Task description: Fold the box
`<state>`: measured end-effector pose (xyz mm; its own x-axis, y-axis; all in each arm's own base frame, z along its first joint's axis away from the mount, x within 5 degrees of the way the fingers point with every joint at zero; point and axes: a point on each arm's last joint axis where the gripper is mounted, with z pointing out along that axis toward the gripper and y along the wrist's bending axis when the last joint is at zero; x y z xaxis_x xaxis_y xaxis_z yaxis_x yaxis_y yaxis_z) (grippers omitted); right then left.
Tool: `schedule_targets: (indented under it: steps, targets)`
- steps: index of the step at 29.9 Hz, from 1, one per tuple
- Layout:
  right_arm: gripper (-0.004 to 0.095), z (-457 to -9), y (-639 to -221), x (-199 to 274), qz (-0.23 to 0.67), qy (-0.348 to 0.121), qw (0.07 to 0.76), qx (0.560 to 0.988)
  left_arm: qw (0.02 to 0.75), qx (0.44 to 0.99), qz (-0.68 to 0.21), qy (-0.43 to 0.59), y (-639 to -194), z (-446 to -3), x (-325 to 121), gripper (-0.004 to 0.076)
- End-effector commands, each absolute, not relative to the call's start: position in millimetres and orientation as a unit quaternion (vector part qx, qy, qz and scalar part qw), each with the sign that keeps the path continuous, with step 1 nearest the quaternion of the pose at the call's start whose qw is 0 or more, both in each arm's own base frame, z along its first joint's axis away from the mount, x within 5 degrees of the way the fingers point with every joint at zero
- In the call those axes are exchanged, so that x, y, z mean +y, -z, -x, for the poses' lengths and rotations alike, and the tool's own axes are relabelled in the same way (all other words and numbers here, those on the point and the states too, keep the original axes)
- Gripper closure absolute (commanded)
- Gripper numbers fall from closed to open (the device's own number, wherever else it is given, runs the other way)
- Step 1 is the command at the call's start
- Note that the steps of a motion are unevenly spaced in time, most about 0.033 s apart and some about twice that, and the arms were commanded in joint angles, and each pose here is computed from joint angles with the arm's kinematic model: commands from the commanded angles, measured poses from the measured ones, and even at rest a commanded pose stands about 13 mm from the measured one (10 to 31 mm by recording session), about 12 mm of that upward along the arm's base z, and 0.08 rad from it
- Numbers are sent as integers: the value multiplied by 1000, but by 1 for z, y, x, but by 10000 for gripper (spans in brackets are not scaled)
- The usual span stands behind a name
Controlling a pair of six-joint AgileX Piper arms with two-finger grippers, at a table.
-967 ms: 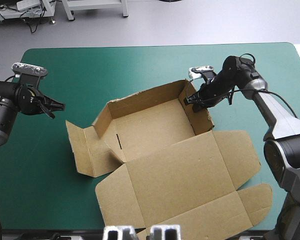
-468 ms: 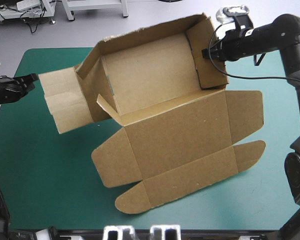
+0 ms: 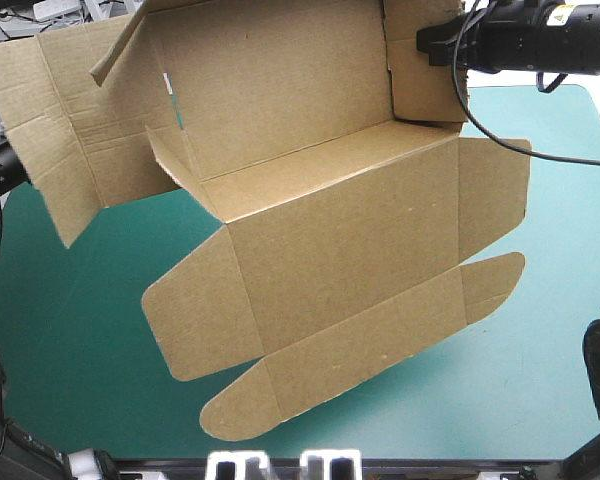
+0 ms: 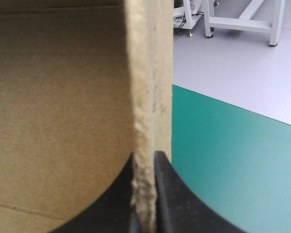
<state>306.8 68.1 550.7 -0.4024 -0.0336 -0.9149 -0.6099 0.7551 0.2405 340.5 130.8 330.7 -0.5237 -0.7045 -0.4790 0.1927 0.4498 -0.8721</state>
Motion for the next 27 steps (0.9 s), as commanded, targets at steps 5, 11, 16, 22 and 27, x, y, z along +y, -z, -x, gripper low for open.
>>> schedule_targets:
  steps: [5, 11, 16, 22, 27]
  targets:
    - [917, -292, -566, 68, 205, -302, 528, 767, 484, 663, 57, 568, -396, -324, 78, 724]
    - [917, -305, -558, 68, 201, -303, 521, 772, 481, 661, -21, 576, -427, -309, 32, 724]
    - [917, -314, -553, 68, 195, -305, 518, 775, 488, 672, -76, 551, -450, -286, 10, 724]
    - [917, -321, -552, 68, 186, -309, 527, 769, 495, 681, -96, 531, -465, -265, 1, 724]
    - [917, -328, -549, 69, 184, -314, 526, 768, 493, 690, -100, 521, -471, -253, -3, 724]
